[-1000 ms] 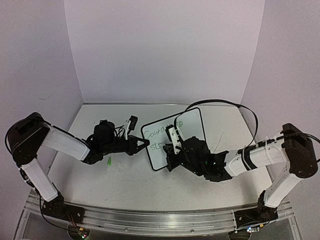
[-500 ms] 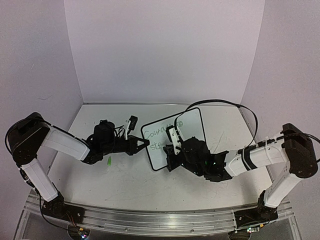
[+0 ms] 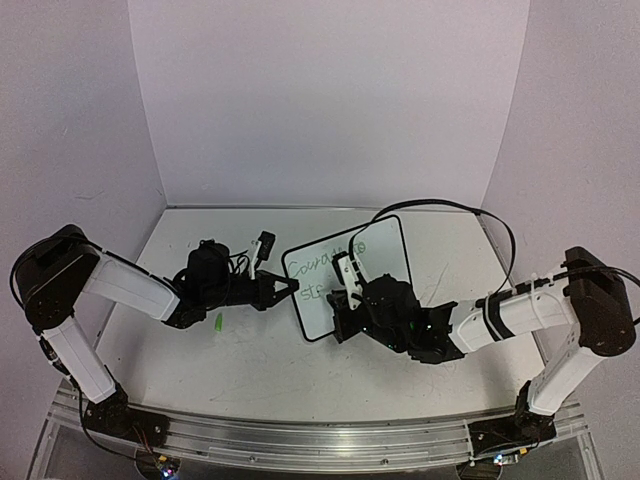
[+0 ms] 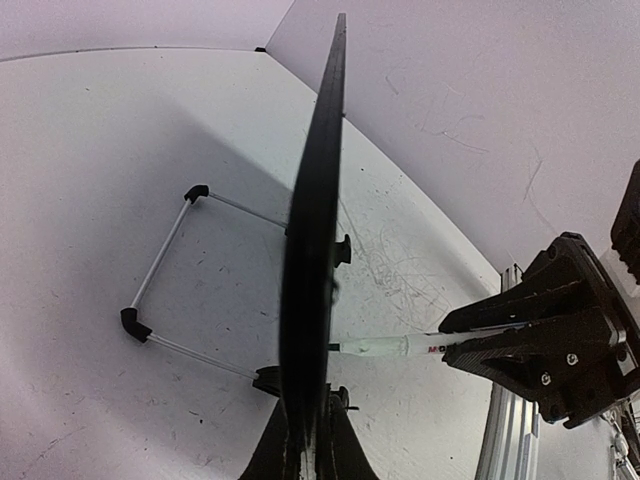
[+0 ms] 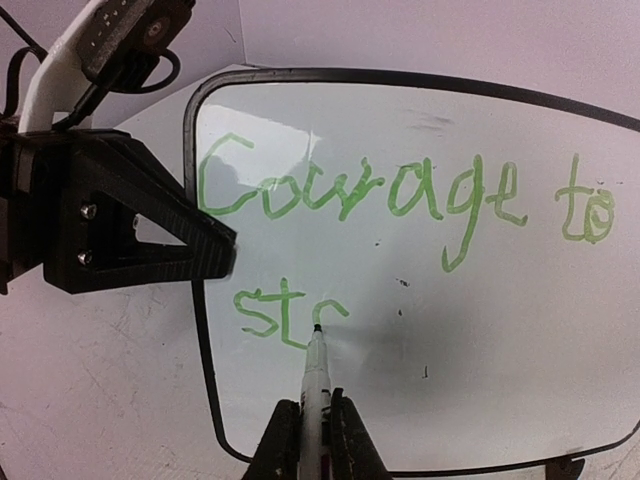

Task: Write a sentence on the whiteboard

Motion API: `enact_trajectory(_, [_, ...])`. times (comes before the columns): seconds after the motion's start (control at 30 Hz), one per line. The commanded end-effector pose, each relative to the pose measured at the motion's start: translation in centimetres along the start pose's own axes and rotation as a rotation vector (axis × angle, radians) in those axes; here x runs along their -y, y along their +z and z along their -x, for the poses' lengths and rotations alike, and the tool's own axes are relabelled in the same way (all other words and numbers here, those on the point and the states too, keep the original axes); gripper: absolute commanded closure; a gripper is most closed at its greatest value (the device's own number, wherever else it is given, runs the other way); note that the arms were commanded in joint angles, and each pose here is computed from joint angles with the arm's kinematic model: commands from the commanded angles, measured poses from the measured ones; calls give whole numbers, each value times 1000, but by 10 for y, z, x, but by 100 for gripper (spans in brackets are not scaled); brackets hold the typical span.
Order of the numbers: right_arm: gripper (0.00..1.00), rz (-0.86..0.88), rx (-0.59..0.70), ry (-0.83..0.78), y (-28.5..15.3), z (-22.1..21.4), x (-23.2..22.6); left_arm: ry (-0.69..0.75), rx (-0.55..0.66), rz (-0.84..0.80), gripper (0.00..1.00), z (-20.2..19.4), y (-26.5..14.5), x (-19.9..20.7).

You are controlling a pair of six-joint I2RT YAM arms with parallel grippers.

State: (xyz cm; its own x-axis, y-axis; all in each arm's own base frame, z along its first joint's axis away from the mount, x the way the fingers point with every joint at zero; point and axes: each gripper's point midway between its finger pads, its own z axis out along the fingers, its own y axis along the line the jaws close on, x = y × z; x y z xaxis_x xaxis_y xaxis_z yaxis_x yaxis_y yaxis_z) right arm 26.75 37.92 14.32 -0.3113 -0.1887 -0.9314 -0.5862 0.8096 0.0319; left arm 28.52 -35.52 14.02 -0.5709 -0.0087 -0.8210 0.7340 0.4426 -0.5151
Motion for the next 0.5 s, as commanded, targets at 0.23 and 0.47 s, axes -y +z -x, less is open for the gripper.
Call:
enact_trajectory(0.23, [100, -48, -47, -32, 3, -15, 11, 38, -10, 47, 100, -1, -3, -6])
enact_trajectory(0.47, [100, -90, -29, -32, 1, -9, 18, 37, -13, 44, 100, -1, -2, -6])
